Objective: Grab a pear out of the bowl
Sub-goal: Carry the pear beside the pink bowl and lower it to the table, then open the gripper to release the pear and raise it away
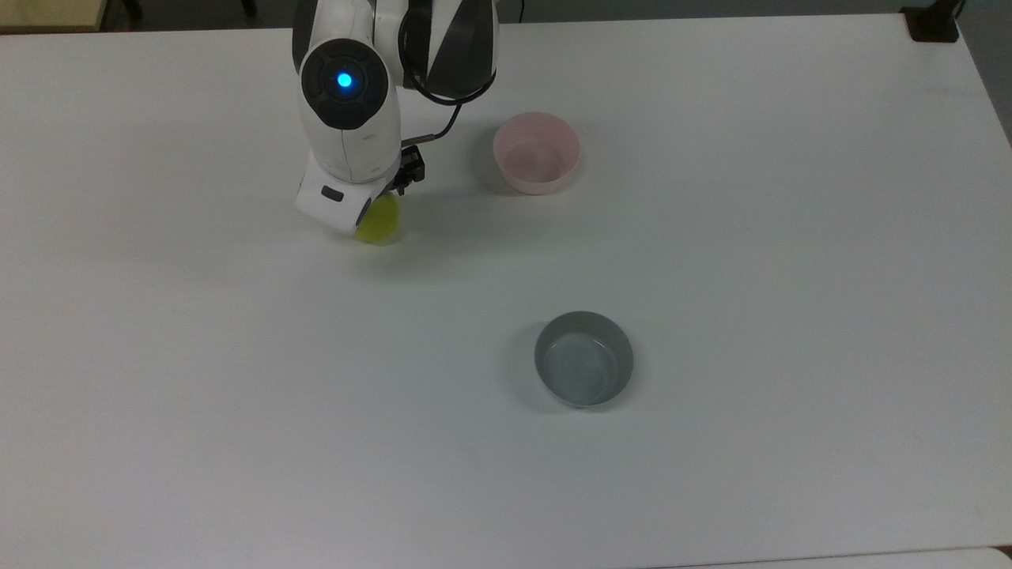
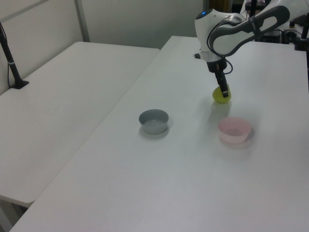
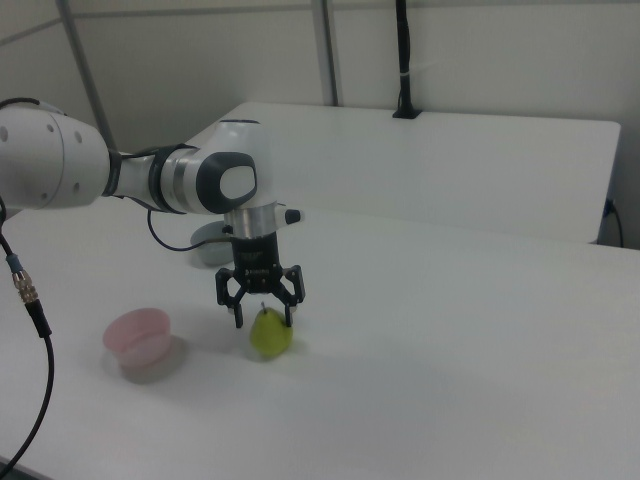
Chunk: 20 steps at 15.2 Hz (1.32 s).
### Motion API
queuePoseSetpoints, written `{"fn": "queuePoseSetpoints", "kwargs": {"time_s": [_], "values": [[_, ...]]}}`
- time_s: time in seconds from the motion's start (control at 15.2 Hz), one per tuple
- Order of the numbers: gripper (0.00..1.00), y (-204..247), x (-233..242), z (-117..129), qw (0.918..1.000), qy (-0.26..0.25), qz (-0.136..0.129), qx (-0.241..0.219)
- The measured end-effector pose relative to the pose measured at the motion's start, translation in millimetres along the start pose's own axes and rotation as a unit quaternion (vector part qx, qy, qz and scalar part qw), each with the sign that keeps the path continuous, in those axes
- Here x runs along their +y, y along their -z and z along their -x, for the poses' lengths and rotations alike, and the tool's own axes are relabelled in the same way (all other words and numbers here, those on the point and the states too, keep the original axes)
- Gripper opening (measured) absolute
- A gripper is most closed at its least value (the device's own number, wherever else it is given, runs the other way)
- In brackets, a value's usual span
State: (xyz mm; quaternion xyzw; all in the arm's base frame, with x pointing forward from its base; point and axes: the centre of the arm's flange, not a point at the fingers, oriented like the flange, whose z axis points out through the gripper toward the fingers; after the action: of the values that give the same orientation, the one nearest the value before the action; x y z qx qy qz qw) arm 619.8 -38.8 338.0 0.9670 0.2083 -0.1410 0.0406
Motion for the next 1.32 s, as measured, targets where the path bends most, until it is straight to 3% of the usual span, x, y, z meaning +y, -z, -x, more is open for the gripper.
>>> {"fn": "queuePoseSetpoints", "kwargs": {"time_s": [0.13,0.59,0.79,1.05,1.32], "values": [[1.00,0,0,0,1.0000,-0.006,0.000,0.000],[1.00,2,0,0,0.9999,-0.011,0.001,0.002],[1.00,28,3,5,0.9989,-0.039,0.009,0.026],[1.00,104,9,41,0.9896,-0.110,0.020,0.090],[1.00,163,5,86,0.9756,-0.181,0.012,0.123]]}}
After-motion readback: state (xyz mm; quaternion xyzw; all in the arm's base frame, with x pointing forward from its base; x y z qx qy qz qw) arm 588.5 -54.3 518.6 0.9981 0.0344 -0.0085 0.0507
